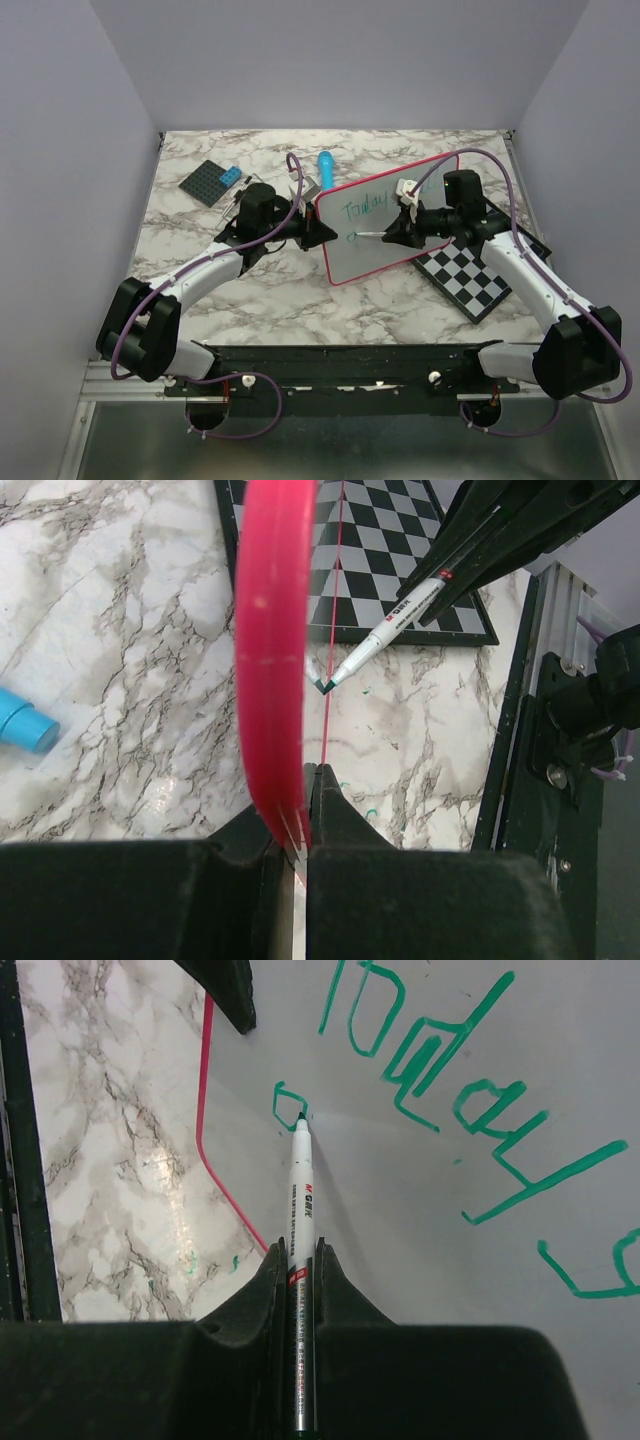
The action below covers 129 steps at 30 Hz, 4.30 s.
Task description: Write a sentence on the whiteboard
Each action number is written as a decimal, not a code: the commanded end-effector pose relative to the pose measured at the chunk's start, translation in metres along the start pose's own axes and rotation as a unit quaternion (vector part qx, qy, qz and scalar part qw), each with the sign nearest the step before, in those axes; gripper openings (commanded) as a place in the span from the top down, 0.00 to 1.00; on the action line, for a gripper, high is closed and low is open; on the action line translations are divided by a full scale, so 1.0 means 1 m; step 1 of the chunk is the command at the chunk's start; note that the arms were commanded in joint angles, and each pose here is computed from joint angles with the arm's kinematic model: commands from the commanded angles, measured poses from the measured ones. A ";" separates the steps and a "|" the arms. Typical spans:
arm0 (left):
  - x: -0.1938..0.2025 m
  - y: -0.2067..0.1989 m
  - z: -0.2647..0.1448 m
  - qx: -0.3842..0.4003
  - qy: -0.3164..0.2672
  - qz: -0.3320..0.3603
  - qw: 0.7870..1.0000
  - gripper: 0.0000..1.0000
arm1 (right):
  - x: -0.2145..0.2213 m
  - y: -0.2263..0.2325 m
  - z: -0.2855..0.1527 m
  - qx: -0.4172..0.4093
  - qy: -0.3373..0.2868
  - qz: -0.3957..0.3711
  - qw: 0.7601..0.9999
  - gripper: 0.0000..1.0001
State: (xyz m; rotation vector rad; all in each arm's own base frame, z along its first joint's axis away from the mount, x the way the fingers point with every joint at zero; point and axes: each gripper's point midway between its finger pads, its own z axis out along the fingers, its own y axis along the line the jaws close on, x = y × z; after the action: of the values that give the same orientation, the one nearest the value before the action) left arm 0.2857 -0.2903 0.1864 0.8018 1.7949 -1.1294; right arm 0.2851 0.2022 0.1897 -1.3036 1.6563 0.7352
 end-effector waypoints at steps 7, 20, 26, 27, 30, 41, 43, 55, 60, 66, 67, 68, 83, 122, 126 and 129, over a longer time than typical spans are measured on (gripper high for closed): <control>0.052 0.011 -0.003 -0.020 0.083 -0.032 0.996 1.00 | -0.024 0.007 -0.014 -0.001 -0.038 -0.026 0.999 0.99; 0.054 0.012 -0.002 -0.019 0.085 -0.032 0.996 1.00 | -0.024 -0.013 -0.023 0.037 -0.033 -0.016 0.999 0.99; 0.054 0.012 -0.003 -0.019 0.086 -0.033 0.996 1.00 | -0.024 -0.019 -0.021 0.042 -0.036 -0.013 0.998 1.00; 0.054 0.012 -0.002 -0.019 0.086 -0.033 0.996 1.00 | -0.025 -0.020 -0.020 0.041 -0.036 -0.012 0.998 0.99; 0.054 0.012 -0.003 -0.019 0.086 -0.033 0.996 1.00 | -0.024 -0.021 -0.016 0.034 -0.036 -0.007 0.999 0.99; 0.054 0.012 -0.002 -0.018 0.086 -0.033 0.996 1.00 | -0.016 -0.018 -0.010 0.013 -0.031 0.008 0.999 1.00; 0.054 0.012 -0.002 -0.019 0.086 -0.033 0.996 1.00 | -0.014 -0.019 -0.009 0.013 -0.028 0.008 0.999 1.00; 0.053 0.012 -0.003 -0.021 0.085 -0.031 0.996 1.00 | 0.005 -0.015 -0.015 0.029 -0.007 0.014 0.999 0.99; 0.054 0.012 -0.003 -0.020 0.086 -0.031 0.996 1.00 | 0.015 -0.013 -0.017 0.029 0.002 0.015 0.999 0.99; 0.054 0.012 -0.003 -0.020 0.087 -0.031 0.996 1.00 | 0.029 -0.005 -0.016 0.017 0.016 0.015 1.000 0.99; 0.054 0.012 -0.003 -0.020 0.086 -0.031 0.996 1.00 | 0.032 -0.004 -0.015 0.015 0.018 0.015 1.000 1.00; 0.053 0.012 -0.003 -0.020 0.086 -0.030 0.996 1.00 | 0.034 -0.003 -0.015 0.013 0.021 0.017 1.000 1.00; 0.055 0.013 -0.002 -0.020 0.088 -0.032 0.995 1.00 | 0.039 0.008 -0.001 -0.021 0.024 0.035 0.999 0.99; 0.056 0.013 -0.002 -0.018 0.091 -0.032 0.995 1.00 | -0.002 0.006 -0.001 -0.023 -0.014 0.027 0.999 0.99; 0.057 0.013 -0.002 -0.018 0.092 -0.033 0.995 1.00 | 0.000 0.004 0.001 -0.020 -0.010 0.030 0.999 0.99; 0.057 0.013 -0.002 -0.018 0.092 -0.033 0.995 1.00 | -0.001 0.000 0.000 -0.008 -0.010 0.029 0.999 0.99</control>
State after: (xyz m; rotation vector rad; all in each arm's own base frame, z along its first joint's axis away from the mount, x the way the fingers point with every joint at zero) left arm 0.2865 -0.2921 0.1842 0.8285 1.7931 -1.1352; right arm 0.2826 0.2012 0.1925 -1.2731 1.6782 0.8017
